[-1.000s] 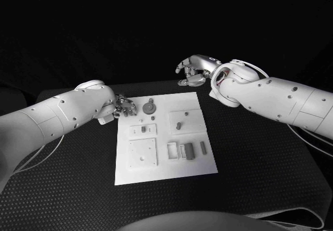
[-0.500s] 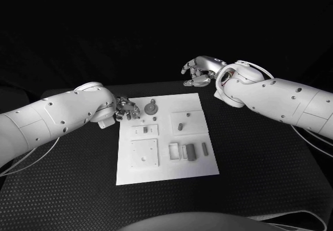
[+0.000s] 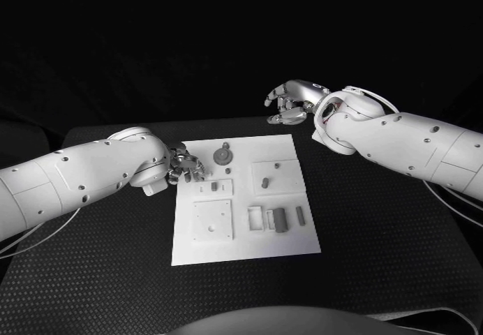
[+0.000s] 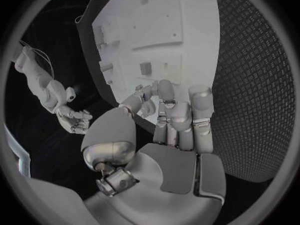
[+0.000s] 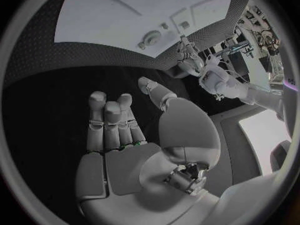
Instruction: Assemble the parts on the task board
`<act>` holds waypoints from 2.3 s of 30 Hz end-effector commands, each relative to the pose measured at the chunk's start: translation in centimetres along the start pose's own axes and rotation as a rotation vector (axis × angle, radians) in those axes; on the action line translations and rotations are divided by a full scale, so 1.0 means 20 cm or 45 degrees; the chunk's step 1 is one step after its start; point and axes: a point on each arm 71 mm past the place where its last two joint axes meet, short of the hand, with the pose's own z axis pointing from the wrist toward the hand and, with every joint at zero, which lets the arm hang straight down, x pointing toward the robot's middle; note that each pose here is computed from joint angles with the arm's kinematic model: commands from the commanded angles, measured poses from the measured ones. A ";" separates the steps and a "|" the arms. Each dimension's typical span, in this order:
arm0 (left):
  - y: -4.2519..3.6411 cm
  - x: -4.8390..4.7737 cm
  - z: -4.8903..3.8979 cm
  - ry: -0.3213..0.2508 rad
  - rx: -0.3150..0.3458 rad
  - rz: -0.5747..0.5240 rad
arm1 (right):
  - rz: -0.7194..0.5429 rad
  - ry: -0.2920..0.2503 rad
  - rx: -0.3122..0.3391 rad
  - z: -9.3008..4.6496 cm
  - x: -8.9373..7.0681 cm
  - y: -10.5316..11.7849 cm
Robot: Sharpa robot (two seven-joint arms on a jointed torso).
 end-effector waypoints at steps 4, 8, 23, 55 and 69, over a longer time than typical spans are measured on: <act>0.019 0.042 -0.017 0.009 -0.020 0.059 | -0.004 0.007 0.003 0.00 0.00 -0.01; 0.048 0.077 -0.022 0.025 -0.032 0.097 | -0.004 0.004 0.005 -0.01 0.00 -0.01; 0.051 0.107 0.000 0.022 -0.037 0.123 | -0.003 0.004 0.003 -0.01 0.00 -0.01; 0.025 0.128 0.013 0.025 -0.032 0.226 | -0.003 0.007 0.000 0.00 0.00 0.00; 0.025 0.140 0.008 0.041 -0.028 0.227 | -0.002 0.009 0.001 0.00 0.00 0.00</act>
